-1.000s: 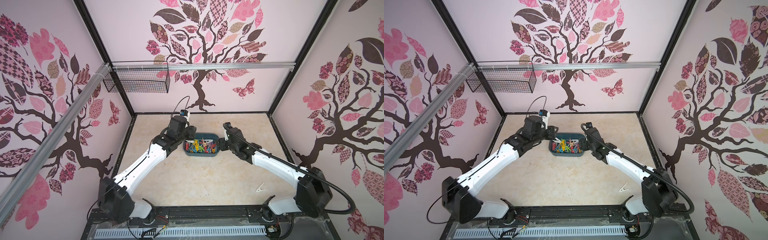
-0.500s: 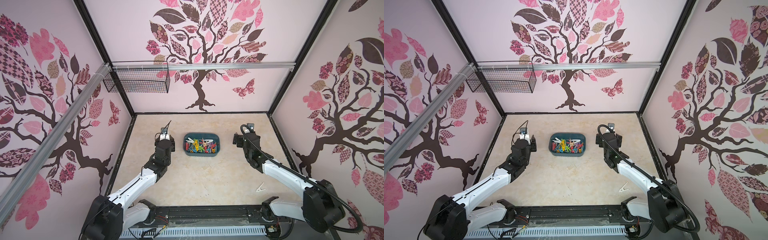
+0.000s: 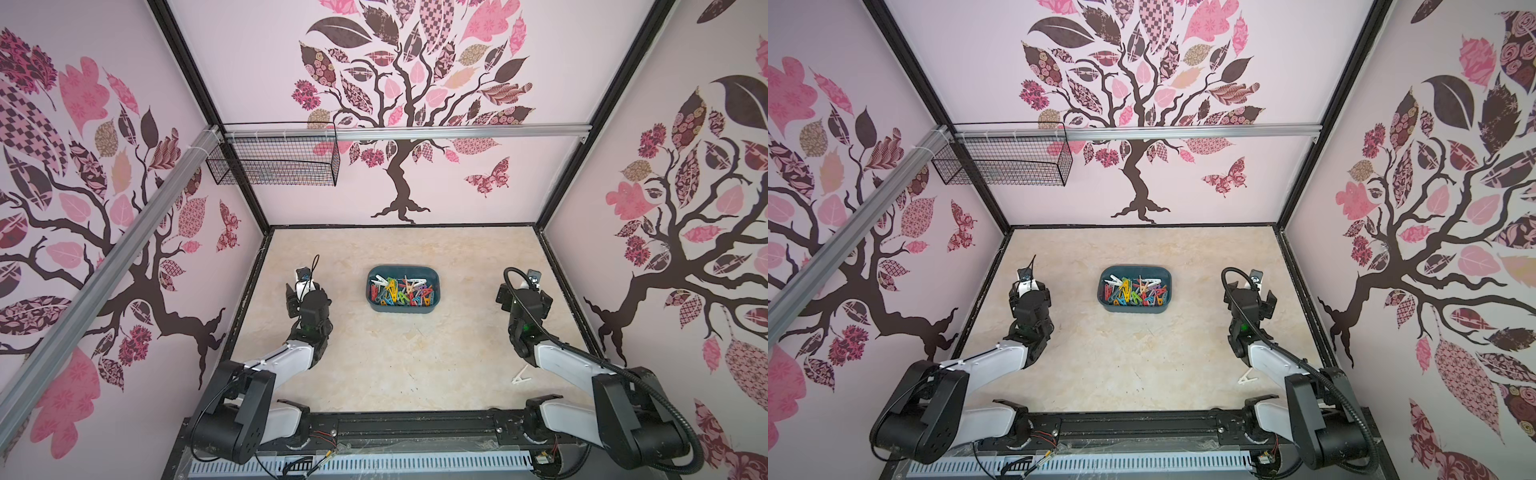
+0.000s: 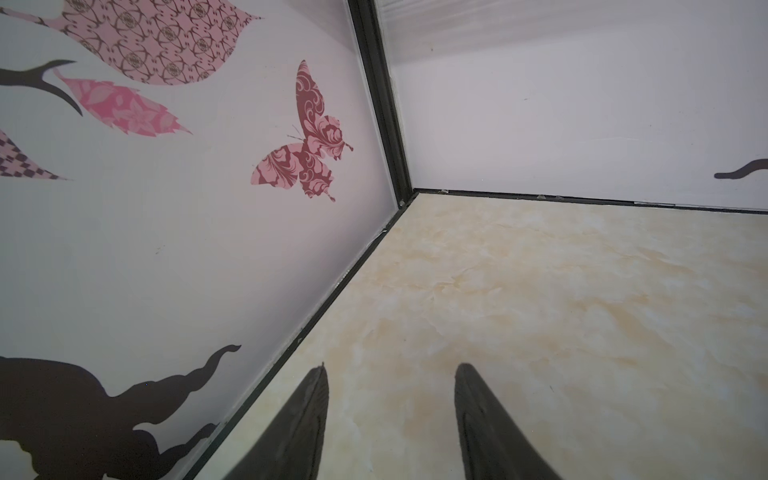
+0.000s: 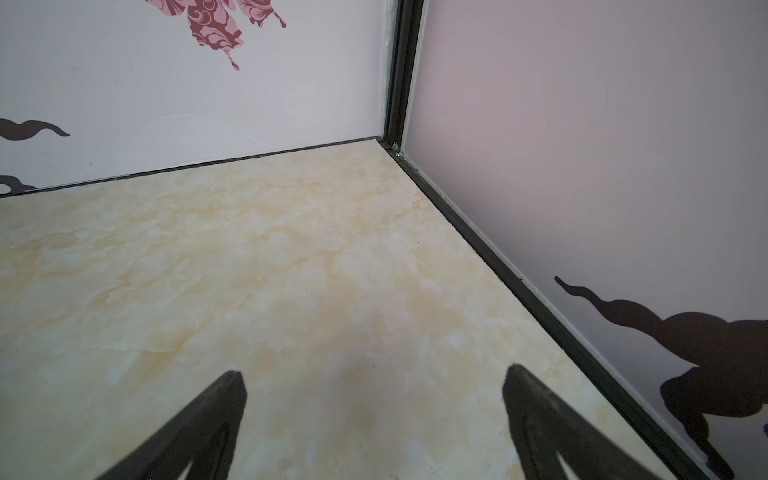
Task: Put the clothespins into the storage box
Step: Reset both arms
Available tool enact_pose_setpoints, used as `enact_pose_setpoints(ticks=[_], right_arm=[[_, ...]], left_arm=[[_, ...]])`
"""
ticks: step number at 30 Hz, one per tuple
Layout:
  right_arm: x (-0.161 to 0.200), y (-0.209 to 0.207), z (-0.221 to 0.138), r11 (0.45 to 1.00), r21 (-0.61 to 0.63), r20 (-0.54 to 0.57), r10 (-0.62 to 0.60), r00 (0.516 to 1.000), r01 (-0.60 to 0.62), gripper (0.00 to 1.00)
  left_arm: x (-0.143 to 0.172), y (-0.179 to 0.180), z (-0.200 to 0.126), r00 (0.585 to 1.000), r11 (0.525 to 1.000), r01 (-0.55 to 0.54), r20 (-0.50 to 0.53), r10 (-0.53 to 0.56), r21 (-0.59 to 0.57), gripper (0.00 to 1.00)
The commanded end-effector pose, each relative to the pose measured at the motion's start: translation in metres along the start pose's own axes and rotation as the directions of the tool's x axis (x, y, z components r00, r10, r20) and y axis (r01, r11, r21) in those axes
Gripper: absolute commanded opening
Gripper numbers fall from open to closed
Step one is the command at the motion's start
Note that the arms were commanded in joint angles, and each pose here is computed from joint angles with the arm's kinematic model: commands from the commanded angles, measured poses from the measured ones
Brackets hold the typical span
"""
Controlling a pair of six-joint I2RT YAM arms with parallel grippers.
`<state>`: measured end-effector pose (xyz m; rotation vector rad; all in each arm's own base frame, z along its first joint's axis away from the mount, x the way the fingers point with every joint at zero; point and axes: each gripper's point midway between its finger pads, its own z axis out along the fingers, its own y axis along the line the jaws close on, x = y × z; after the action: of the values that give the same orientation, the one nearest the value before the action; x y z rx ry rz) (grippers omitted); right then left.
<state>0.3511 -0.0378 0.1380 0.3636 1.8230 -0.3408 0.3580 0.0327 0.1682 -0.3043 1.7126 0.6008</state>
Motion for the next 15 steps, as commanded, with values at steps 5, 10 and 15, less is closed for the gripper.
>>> enact_pose_setpoints(ticks=[5, 10, 15], right_arm=[[0.0, 0.026, 0.015, 0.993, -0.112, 0.084, 0.057, 0.995, -0.048, 1.0], [0.007, 0.033, 0.019, 0.983, -0.183, 0.081, 0.043, 0.996, -0.028, 1.0], [0.014, 0.031, 0.018, 0.979, -0.202, 0.132, 0.062, 0.989, -0.035, 1.0]], left_arm=[[0.021, -0.01, 0.001, 0.998, 0.996, 0.048, 0.043, -0.051, 0.078, 0.55], [0.032, -0.015, 0.018, 0.995, 0.984, 0.092, 0.026, -0.097, 0.153, 0.55], [0.036, -0.026, 0.027, 0.995, 0.966, 0.095, -0.031, -0.09, 0.242, 0.66]])
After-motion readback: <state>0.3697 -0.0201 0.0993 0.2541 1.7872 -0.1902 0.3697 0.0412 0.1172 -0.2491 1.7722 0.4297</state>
